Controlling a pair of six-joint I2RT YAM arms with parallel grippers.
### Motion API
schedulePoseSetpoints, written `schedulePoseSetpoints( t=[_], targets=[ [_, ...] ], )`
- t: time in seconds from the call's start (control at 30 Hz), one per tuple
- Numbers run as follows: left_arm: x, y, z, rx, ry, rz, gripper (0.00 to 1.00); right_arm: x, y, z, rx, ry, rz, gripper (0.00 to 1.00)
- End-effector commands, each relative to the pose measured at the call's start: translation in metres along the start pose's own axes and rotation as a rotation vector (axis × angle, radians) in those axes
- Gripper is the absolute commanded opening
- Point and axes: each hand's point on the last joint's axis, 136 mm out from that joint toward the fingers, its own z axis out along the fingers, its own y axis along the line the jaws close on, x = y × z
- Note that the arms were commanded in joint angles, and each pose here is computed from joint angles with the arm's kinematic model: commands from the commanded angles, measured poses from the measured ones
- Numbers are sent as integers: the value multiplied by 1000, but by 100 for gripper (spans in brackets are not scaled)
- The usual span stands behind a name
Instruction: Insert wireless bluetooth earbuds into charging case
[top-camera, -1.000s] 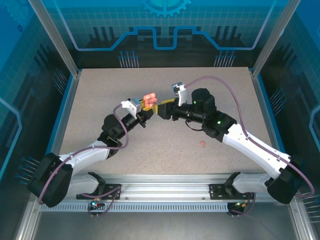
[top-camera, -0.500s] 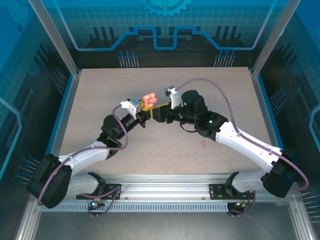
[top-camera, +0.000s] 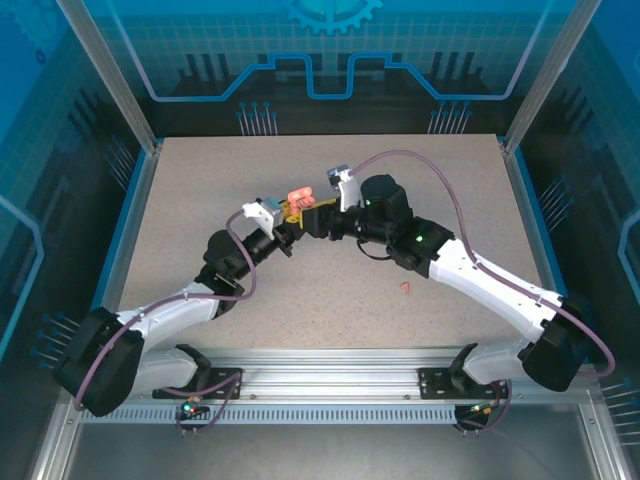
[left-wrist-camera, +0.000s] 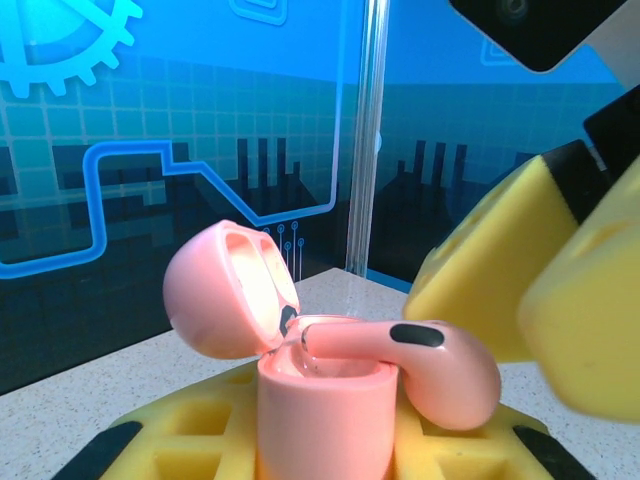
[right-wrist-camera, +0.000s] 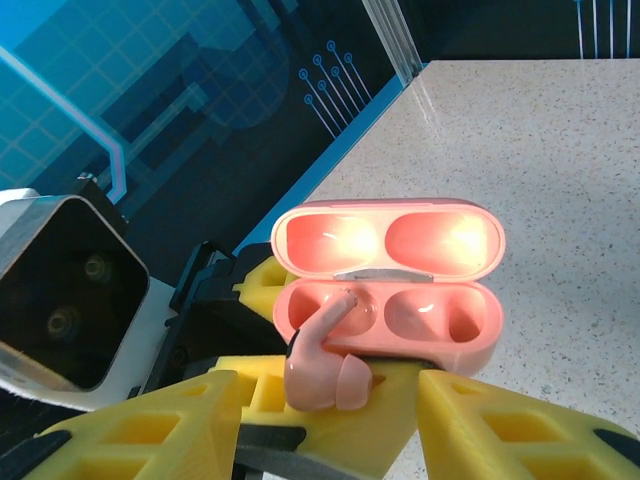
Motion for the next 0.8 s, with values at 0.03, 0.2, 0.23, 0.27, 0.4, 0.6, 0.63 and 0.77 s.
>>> schedulePoseSetpoints(
  t=[0.03, 0.2, 0.23, 0.27, 0.4, 0.6, 0.63, 0.77],
  targets=[
    [-5, -5, 1, 14, -24, 10, 0, -5, 8, 4, -5, -2, -14, 49],
    [-3, -6, 1, 15, -18, 11, 0, -6, 7, 7, 6, -3, -13, 46],
    [-3, -6, 1, 15, -17, 10, 0, -6, 6, 7, 9, -3, -13, 43],
    [-3, -6, 2, 15, -17, 12, 0, -6, 6, 7, 11, -3, -13, 40],
    [0, -4, 1, 4, -8, 10, 0, -8, 7, 4, 13, -7, -15, 30],
    [8, 4, 3, -40, 17, 1, 0, -12, 9, -9, 15, -23, -14, 27],
    [9, 5, 3, -49, 21, -2, 0, -13, 10, -13, 14, -30, -11, 27],
    [16, 17, 3, -116, 36, -4, 0, -14, 7, -34, 28, -51, 9, 27]
  ],
)
